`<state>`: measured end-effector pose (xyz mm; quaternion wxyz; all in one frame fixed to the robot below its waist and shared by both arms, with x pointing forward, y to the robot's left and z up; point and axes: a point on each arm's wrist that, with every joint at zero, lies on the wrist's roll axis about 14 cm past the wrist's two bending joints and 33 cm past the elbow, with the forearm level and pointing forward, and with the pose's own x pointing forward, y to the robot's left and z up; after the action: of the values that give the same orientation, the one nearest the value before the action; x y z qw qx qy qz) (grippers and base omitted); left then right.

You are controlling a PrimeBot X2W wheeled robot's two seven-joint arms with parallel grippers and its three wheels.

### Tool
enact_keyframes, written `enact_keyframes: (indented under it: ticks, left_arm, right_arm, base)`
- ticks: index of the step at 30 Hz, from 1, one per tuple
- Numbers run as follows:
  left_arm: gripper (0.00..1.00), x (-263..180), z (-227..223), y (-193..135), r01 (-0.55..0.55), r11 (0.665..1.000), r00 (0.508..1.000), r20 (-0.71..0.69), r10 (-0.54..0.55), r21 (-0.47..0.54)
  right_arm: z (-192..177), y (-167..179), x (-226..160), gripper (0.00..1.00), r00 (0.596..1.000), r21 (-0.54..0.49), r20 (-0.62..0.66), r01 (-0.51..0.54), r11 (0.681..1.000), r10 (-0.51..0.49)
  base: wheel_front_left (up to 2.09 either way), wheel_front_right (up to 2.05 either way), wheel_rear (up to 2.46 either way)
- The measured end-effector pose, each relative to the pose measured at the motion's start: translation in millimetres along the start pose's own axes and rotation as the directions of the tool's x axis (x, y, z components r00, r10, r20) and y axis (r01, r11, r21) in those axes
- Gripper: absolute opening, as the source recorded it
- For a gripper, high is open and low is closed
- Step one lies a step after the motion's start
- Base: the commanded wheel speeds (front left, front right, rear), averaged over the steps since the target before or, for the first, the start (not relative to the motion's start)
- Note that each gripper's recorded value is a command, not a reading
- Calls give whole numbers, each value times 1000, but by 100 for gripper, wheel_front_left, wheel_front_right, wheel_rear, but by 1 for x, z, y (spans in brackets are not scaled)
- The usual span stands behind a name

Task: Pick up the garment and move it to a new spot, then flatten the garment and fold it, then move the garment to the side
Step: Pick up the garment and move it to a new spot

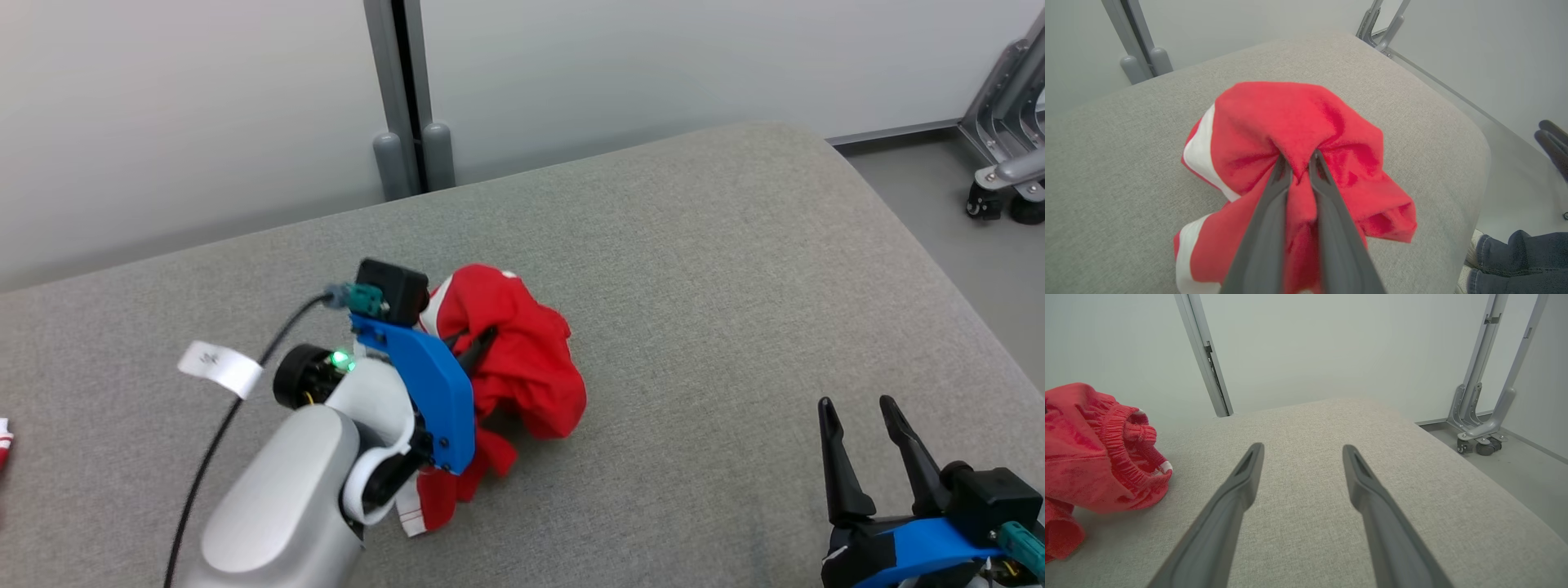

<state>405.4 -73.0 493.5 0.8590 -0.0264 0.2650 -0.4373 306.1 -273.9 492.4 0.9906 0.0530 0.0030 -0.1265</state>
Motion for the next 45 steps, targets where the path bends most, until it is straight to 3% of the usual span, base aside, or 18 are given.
enact_keyframes:
  ticks: [2,4,5,9,14,19,24,29,37,42,45]
  left_arm:
    - [0,9,-17,0,-5,1000,1000,-21,5,-2]
    - [80,15,-32,1,-17,1000,999,-46,17,5]
    - [100,16,-37,0,-21,1000,999,-49,22,14]
    - [100,18,-40,1,-38,999,999,2,39,-19]
    - [100,3,-8,9,-57,991,974,209,83,-125]
    - [100,-33,6,36,-123,970,897,395,198,-208]
    - [100,-82,0,72,-234,923,775,514,368,-307]
    - [100,-129,-26,100,-365,854,679,522,516,-370]
    - [100,-186,-78,119,-541,730,581,442,683,-417]
    - [100,-209,-95,124,-606,693,553,419,720,-391]
    - [100,-214,-96,121,-633,695,555,426,715,-341]
  right_arm:
    - [-2,-2,-1,100,1000,0,-6,7,1000,-7]
    - [-5,-2,-1,100,1000,5,-13,8,1000,-8]
    - [-5,-1,-1,100,1000,6,-14,6,1000,-6]
    - [-5,3,2,100,1000,10,-11,-7,1000,7]
    - [-5,12,9,100,999,15,-9,-36,999,36]
    - [-2,28,16,100,996,19,3,-85,996,85]
    - [2,47,22,100,990,16,14,-142,990,142]
    - [5,65,28,100,981,10,17,-195,981,195]
    - [6,81,30,100,970,6,20,-241,970,241]
    - [5,86,30,100,966,6,18,-256,967,256]
    - [3,86,28,100,966,-2,12,-257,966,257]
  base:
    - [0,0,0]
    - [0,0,0]
    - [0,0,0]
    - [0,0,0]
    - [0,0,0]
    - [0,0,0]
    - [0,0,0]
    - [0,0,0]
    - [0,0,0]
    - [0,0,0]
    - [0,0,0]
